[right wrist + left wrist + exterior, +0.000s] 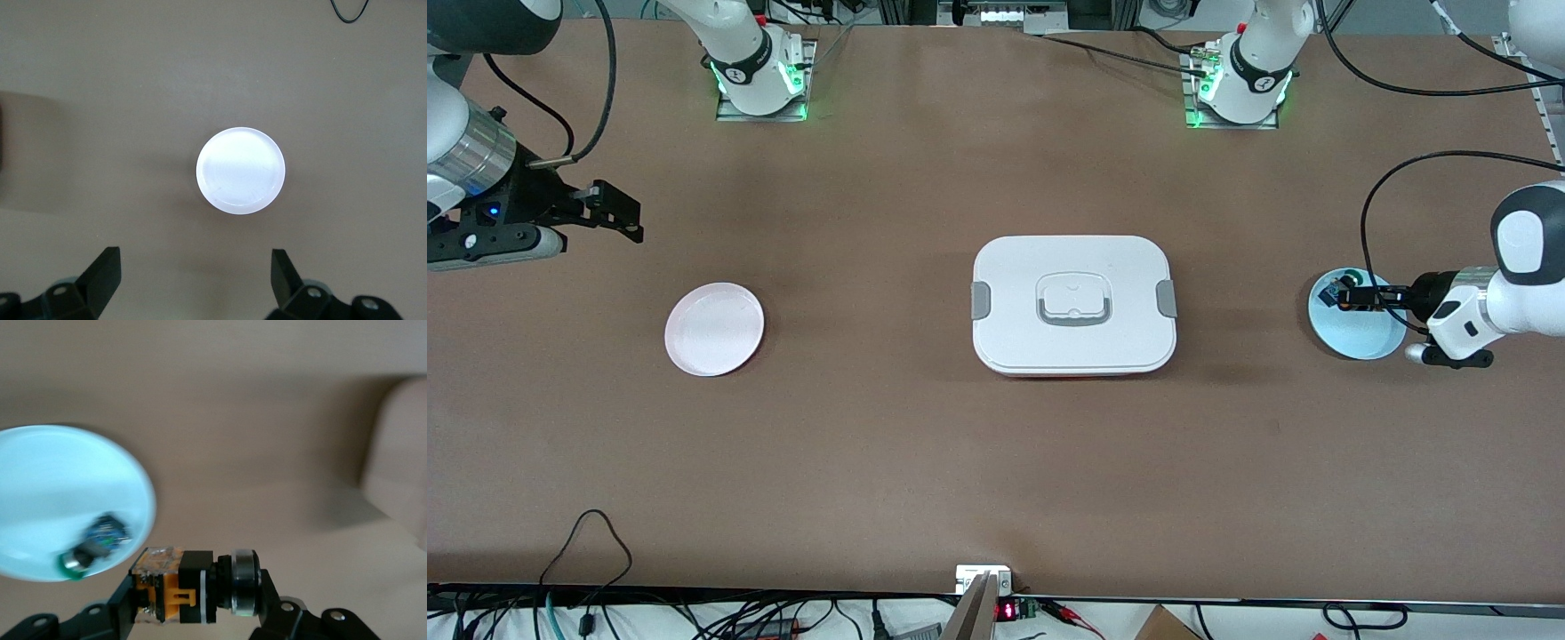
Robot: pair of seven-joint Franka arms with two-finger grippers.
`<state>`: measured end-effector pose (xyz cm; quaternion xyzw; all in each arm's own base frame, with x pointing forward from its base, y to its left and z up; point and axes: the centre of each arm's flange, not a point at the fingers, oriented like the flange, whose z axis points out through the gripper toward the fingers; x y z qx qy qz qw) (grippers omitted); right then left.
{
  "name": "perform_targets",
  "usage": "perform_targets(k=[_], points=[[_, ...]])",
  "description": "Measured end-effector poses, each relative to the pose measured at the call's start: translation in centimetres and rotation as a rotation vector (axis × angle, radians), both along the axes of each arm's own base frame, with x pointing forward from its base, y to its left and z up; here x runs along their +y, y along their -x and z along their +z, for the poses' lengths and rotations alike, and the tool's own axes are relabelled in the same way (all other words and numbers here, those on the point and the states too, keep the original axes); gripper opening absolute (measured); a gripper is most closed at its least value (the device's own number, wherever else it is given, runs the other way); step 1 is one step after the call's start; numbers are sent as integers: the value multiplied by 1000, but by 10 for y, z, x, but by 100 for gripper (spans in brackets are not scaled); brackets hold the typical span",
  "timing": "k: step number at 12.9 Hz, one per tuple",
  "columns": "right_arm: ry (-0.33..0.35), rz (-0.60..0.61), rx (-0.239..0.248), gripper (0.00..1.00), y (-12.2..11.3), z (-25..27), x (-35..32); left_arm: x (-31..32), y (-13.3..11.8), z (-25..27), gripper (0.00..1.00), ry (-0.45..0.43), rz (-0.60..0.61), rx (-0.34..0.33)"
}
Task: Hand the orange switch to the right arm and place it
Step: 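Lift the orange switch off the blue plate with the left gripper, then carry the switch over the white box while the right gripper approaches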
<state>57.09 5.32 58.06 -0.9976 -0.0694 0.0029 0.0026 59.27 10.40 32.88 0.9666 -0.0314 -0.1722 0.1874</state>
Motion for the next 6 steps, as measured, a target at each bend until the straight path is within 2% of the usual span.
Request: perform_targets(k=[3,4,6], points=[[0,0,0,100,0,0,0,-38,3,23,72,284,-153,-9],[0,-1,0,100,0,0,0,-48,1,31,72,367,-180,-40],[0,-4,-2,100,0,0,-2,-60,-6,41,72,541,-225,-160]])
